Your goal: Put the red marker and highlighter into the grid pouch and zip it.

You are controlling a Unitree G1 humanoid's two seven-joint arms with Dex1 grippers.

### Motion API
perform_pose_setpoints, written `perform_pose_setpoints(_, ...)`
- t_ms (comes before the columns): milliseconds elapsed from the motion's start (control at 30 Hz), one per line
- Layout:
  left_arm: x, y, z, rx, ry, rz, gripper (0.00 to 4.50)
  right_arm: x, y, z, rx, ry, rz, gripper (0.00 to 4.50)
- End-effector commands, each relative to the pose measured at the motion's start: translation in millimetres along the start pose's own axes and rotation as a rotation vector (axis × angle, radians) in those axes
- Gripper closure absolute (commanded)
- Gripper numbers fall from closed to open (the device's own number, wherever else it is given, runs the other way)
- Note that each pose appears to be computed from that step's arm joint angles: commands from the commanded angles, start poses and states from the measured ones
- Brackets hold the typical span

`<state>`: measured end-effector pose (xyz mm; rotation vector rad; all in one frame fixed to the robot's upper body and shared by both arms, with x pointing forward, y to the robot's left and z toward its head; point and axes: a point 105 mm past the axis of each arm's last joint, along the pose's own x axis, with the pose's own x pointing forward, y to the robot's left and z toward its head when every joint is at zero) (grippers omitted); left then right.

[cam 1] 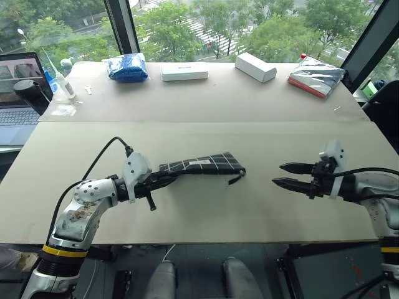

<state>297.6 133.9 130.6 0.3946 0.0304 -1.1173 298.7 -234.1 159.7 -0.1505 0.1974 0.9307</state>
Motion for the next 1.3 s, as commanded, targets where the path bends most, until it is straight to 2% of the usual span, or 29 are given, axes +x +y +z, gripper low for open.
perform_pose_setpoints(33,7,-1,-7,0.088,0.010,-0.055,4.50,-4,2,17,-0.030,-0.072,-0.013,1.22)
perform_pose_setpoints(167,14,5,-21,0.167,0.058,-0.049,4.50,1,6,16,-0.031,-0.069,-0.015,1.22)
perform_pose_setpoints(233,17,7,-20,0.169,0.043,-0.049,3.67,1,6,16,-0.032,-0.069,-0.019,1.15)
perform_pose_setpoints(433,18,5,12,0.028,-0.128,-0.017,1.64,3,1,16,-0.037,-0.058,-0.030,1.15)
perform_pose_setpoints(533,5,4,19,-0.110,-0.173,0.003,1.64,4,-1,17,-0.036,-0.057,-0.032,1.15)
perform_pose_setpoints(700,-29,22,26,-0.402,-0.215,0.178,1.64,5,-8,17,-0.035,-0.056,-0.042,1.15)
perform_pose_setpoints(767,-48,27,22,-0.482,-0.189,0.275,1.64,4,-11,17,-0.032,-0.059,-0.049,1.15)
perform_pose_setpoints(1067,-132,24,-3,-0.572,-0.124,0.633,1.64,-2,-28,8,-0.009,-0.034,-0.102,1.15)
perform_pose_setpoints(1300,-142,15,-19,-0.601,-0.097,0.718,1.64,2,-36,2,0.004,-0.022,-0.118,1.15)
